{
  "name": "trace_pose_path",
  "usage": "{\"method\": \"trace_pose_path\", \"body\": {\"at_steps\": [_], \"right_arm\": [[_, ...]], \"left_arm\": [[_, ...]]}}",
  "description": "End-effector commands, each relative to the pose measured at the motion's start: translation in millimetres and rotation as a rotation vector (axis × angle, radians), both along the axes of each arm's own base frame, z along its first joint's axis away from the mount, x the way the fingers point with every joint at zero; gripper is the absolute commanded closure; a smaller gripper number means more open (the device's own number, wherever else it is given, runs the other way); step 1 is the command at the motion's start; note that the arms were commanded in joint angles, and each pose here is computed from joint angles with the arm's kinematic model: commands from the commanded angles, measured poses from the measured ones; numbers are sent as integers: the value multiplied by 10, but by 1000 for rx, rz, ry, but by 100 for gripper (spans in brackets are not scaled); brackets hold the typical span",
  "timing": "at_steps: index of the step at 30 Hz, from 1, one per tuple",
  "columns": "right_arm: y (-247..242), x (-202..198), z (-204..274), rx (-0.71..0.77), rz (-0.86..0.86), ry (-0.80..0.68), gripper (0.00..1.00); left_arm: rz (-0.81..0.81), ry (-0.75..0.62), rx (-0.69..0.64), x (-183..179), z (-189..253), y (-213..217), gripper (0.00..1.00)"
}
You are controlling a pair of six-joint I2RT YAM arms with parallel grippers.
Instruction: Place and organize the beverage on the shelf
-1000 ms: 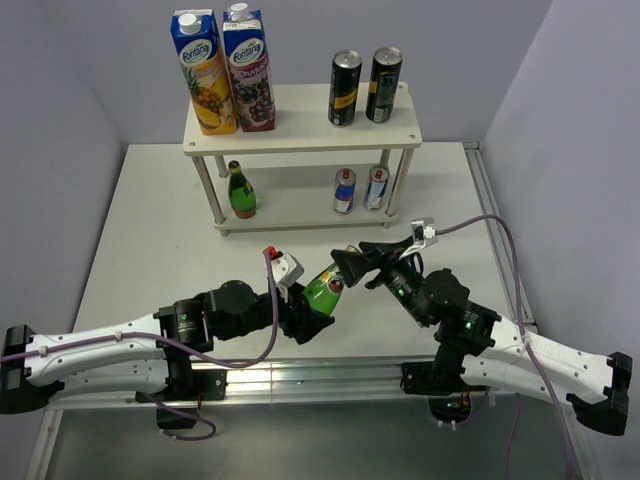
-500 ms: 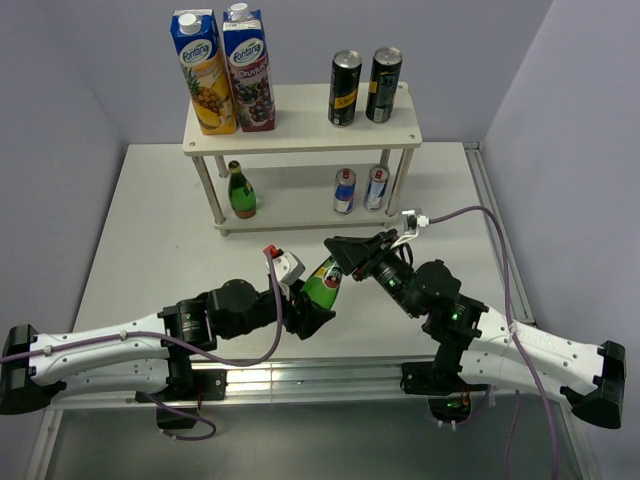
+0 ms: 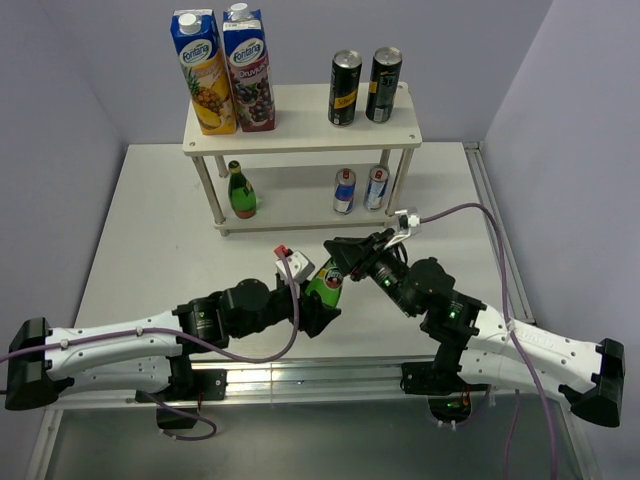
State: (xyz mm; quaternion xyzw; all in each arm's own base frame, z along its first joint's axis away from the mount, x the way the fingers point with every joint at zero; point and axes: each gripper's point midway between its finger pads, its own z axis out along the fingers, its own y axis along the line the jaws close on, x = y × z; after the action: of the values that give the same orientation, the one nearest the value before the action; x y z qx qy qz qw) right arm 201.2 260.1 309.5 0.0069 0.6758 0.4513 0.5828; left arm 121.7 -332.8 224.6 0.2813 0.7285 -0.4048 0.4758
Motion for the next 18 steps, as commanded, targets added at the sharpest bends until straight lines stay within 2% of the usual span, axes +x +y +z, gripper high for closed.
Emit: {"method": "trace_pose_path", "body": {"at_steps": [1,3,6,12,15,18], "right_arm": [[-69,113,131,-70,-64,-46,100],[-40,142,125,-94,-68,-52,100],[19,192,147,-132,-72,-59,100],[150,331,263,-184,-90,-91,100],[246,438,252,-232,-110,-98,100],[362,606,462,-270,-138,-138,100]], "left_arm": [[153,-81,-216,303,708,-6,14],[208,-80,-188,388,638,43,7],[248,-83,-160,445,547,95,2],[303,-81,-129,500,410,215,2],[366,-74,-128,553,425,352,1],[483,-61,-122,633,409,607,1]]}}
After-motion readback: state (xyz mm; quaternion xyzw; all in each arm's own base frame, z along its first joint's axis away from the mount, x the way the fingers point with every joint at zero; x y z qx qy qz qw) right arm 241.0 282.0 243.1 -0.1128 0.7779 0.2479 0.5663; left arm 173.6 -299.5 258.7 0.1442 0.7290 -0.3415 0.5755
